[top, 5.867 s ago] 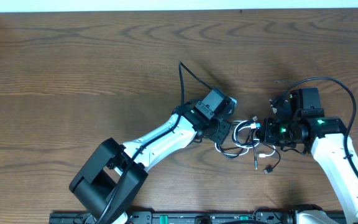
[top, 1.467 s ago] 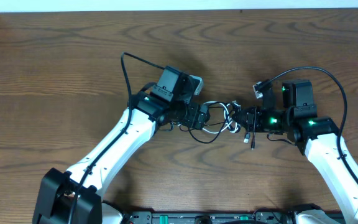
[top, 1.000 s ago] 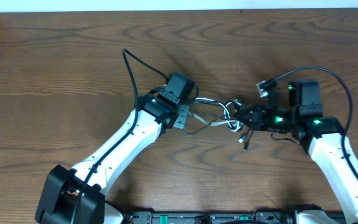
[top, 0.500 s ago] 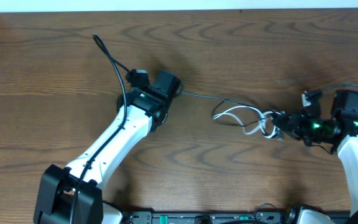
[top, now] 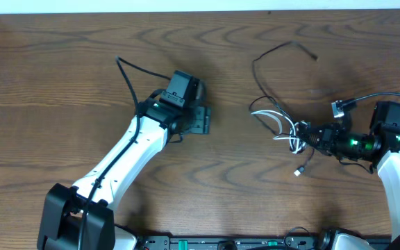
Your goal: Untangle cables
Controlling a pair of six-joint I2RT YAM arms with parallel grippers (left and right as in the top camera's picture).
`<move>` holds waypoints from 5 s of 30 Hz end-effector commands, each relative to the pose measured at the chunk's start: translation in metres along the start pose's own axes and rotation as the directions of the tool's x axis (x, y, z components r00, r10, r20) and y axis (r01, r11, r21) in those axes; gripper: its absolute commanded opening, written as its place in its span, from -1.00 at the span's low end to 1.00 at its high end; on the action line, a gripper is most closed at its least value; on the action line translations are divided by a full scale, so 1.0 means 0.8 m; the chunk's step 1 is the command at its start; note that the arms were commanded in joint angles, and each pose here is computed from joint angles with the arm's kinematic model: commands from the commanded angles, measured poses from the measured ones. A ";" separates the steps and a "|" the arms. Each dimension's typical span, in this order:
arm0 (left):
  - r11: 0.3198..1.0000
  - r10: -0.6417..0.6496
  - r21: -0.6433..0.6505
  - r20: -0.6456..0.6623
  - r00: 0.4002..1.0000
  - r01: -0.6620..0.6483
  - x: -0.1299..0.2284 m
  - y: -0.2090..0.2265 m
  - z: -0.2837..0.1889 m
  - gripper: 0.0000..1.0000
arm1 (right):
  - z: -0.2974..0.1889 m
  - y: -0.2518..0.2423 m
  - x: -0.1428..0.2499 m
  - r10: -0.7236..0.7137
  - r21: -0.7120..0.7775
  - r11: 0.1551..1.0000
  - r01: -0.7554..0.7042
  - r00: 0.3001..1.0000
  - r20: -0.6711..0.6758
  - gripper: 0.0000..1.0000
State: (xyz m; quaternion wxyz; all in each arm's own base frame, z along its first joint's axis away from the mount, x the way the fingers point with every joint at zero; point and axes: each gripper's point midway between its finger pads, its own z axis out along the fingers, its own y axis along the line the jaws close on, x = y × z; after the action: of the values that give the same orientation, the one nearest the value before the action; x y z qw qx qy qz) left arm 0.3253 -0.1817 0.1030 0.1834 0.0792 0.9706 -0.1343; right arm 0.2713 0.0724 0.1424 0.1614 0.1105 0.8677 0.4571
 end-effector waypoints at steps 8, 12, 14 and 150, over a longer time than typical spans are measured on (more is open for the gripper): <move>0.945 0.218 0.236 0.059 0.974 -0.225 0.001 -0.088 0.000 0.58 | -0.010 0.083 0.015 -0.066 -0.370 0.928 0.042 0.996 -0.053 -0.98; 0.935 0.245 0.248 0.070 0.967 -0.255 0.004 -0.101 0.000 0.60 | -0.011 0.086 0.015 -0.067 -0.382 0.923 0.041 0.996 -0.054 -0.98; 0.932 0.250 0.252 0.080 0.965 -0.262 0.003 -0.105 0.000 0.60 | -0.012 0.089 0.016 -0.068 -0.398 0.917 0.040 0.996 -0.056 -0.98; 0.810 -0.099 0.558 0.430 0.897 -0.178 -0.067 -0.060 -0.248 -0.85 | 0.001 -0.183 0.064 0.073 0.836 0.529 -0.145 0.989 0.126 -0.84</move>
State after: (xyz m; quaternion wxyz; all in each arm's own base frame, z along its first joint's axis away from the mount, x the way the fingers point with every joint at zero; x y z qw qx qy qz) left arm 0.2855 -0.1979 0.3019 0.3349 0.1432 0.8158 -0.4493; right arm 0.2199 0.0081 0.0162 0.0983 0.2328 0.9673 -0.0217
